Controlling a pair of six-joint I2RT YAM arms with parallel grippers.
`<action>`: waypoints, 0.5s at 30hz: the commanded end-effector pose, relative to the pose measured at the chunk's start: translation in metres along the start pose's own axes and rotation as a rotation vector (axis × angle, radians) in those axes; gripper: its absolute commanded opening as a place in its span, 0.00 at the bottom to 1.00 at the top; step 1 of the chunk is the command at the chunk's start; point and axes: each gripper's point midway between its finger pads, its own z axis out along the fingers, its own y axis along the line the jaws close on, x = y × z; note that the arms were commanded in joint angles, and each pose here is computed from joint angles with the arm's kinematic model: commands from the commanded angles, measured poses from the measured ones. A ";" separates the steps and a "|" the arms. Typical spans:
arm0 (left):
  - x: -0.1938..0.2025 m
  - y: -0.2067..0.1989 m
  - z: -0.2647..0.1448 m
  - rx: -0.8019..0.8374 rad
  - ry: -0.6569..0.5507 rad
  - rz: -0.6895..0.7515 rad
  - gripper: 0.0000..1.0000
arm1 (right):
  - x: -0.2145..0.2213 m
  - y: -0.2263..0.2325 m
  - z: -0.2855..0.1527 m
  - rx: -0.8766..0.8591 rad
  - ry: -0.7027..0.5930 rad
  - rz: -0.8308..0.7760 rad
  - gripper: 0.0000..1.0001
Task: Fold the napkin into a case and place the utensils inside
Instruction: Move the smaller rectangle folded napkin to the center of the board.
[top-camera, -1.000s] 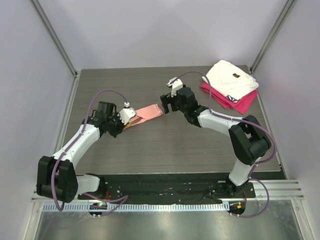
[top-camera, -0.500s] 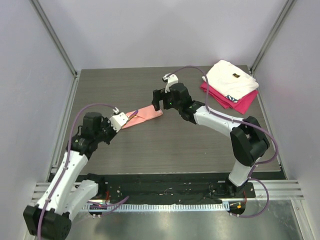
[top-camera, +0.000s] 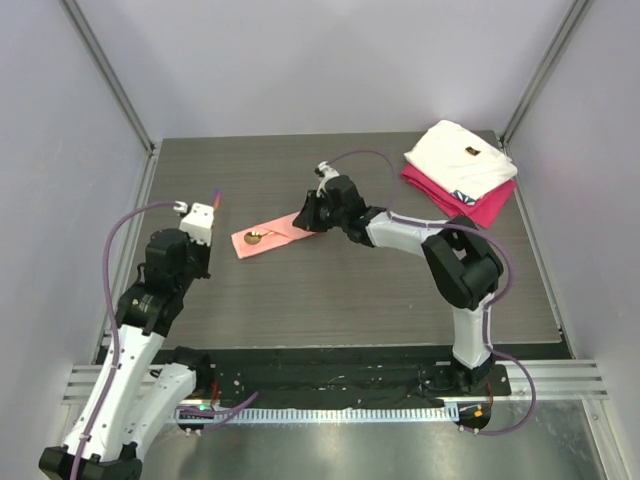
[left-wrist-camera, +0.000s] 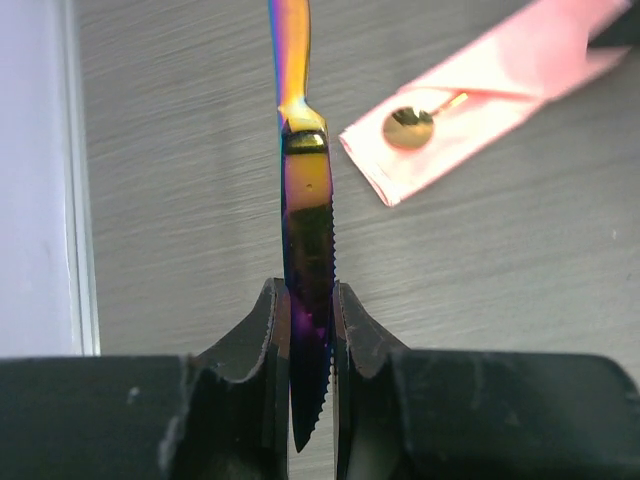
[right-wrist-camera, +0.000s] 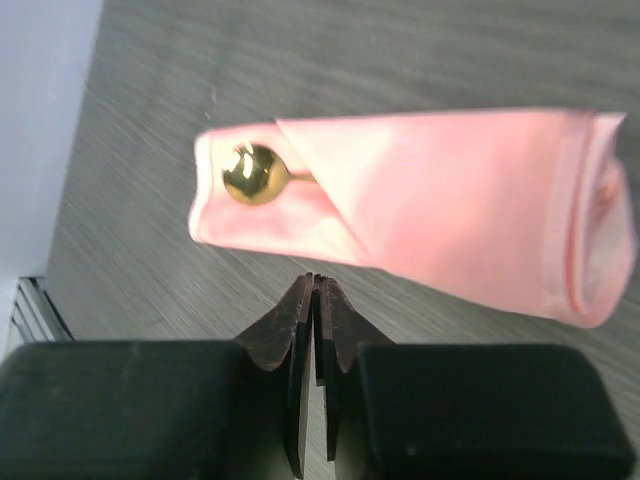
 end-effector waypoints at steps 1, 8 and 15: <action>-0.041 0.027 -0.011 -0.161 -0.106 -0.236 0.00 | 0.017 0.038 0.017 -0.084 0.026 -0.015 0.11; -0.060 0.018 0.001 -0.114 -0.081 -0.291 0.00 | 0.042 0.047 0.045 -0.046 0.086 -0.085 0.01; -0.057 0.009 0.003 -0.064 -0.102 -0.292 0.00 | 0.051 0.052 0.067 -0.028 0.106 -0.100 0.01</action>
